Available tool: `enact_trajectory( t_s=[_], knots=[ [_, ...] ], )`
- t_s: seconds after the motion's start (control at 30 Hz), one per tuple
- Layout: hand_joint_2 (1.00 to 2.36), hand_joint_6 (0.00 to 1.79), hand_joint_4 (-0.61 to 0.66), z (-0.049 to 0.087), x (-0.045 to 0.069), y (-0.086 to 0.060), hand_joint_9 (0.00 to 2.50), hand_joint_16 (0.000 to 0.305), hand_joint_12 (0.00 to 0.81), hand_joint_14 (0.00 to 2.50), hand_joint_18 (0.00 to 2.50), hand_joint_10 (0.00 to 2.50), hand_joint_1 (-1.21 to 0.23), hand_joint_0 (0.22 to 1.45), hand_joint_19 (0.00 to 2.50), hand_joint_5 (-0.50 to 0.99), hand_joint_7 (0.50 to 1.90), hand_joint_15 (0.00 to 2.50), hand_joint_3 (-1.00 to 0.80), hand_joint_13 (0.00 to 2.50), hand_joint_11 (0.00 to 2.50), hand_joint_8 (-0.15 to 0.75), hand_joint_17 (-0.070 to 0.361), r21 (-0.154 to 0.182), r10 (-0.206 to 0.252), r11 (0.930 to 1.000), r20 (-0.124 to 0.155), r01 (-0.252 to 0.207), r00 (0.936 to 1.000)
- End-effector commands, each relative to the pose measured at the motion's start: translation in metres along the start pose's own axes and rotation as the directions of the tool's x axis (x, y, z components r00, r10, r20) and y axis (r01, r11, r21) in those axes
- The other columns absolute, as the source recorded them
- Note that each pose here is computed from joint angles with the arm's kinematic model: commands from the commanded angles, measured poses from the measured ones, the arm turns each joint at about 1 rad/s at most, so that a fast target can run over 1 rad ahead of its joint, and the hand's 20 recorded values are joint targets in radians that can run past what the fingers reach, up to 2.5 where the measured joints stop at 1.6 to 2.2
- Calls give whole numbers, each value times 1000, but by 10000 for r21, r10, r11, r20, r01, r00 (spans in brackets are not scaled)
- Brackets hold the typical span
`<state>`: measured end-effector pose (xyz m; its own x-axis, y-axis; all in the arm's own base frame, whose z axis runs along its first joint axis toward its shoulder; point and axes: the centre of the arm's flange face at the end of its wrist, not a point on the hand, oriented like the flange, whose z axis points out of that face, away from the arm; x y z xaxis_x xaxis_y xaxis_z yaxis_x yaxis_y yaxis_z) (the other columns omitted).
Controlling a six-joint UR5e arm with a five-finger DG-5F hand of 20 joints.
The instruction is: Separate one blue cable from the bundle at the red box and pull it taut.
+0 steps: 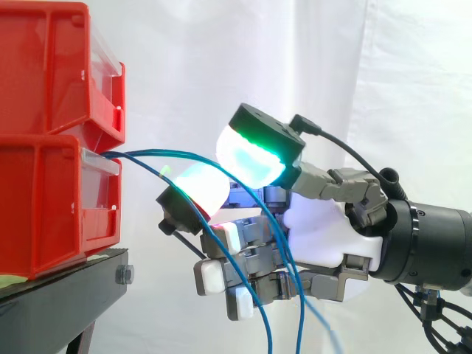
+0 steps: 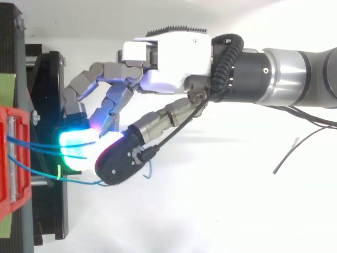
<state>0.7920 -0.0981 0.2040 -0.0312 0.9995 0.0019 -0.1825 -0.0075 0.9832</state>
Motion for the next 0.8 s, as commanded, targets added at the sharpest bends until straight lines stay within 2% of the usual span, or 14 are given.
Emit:
enact_trajectory(
  t_s=[0.0,0.07,0.27,0.47,0.67,0.77],
  knots=[
    [1004,899,98,0,1,0,888,50,378,20,914,17,-841,691,685,-187,1033,552,-443,898,931,334,113,-4,-19,10000,-11,19,10000],
    [1000,900,92,0,1,0,887,50,375,20,918,18,-849,712,675,-187,1039,552,-499,903,944,329,113,-4,-65,10000,-11,65,10000],
    [1000,906,112,0,1,0,898,50,376,21,938,17,-908,744,645,-186,1036,549,-500,913,944,329,113,-4,-65,10000,-11,65,10000],
    [1000,902,157,0,1,0,902,49,375,19,947,18,-952,713,642,-180,1061,551,-500,919,944,330,111,-4,-65,10000,-11,65,10000],
    [1000,904,164,0,1,0,818,49,379,18,917,18,-962,687,597,-224,974,527,-500,866,926,319,110,-4,-65,10000,-11,65,10000],
    [1000,900,190,0,2,0,771,48,378,17,899,16,-960,726,554,-243,948,514,-500,844,915,314,108,-4,-62,10000,-26,62,10000]
  ],
)
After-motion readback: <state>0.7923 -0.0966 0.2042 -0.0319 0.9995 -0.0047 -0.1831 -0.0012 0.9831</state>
